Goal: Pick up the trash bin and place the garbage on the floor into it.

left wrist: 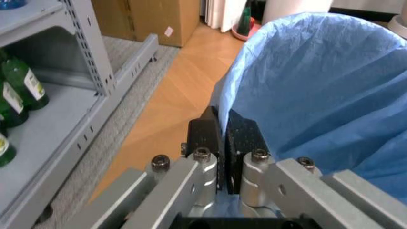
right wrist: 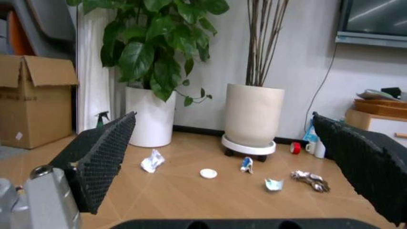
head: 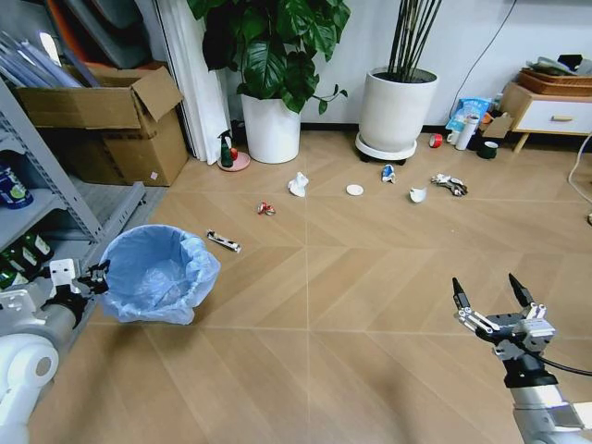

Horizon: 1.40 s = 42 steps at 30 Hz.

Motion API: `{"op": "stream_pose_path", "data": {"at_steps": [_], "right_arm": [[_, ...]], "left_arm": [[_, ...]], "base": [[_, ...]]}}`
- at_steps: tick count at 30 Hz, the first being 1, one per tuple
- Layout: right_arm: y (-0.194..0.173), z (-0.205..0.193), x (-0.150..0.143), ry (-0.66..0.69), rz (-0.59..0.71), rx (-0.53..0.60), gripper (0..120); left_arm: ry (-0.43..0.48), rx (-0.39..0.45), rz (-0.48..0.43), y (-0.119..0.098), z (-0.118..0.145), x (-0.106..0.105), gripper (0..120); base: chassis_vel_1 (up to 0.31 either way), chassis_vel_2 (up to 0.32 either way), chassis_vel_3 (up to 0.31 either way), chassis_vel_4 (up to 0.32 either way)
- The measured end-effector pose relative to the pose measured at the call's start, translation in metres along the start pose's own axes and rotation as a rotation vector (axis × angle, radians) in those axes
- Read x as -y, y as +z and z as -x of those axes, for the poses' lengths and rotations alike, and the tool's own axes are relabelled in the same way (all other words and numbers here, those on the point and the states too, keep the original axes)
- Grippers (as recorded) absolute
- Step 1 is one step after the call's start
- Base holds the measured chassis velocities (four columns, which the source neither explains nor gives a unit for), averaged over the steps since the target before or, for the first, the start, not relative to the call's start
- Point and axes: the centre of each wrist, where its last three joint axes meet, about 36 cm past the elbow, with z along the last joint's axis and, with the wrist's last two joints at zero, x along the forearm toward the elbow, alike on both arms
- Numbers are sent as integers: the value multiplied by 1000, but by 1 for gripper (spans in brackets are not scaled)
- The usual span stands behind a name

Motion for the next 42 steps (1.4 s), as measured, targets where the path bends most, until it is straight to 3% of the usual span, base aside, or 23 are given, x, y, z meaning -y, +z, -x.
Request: {"op": "stream_pose_path", "data": {"at_steps": [42], "right_arm": [[1,-1,1,-5,-4,1,100]], "left_arm": [[8,2,4,-2,0,4,0]], "base": [[-114,191,109,-190]]}}
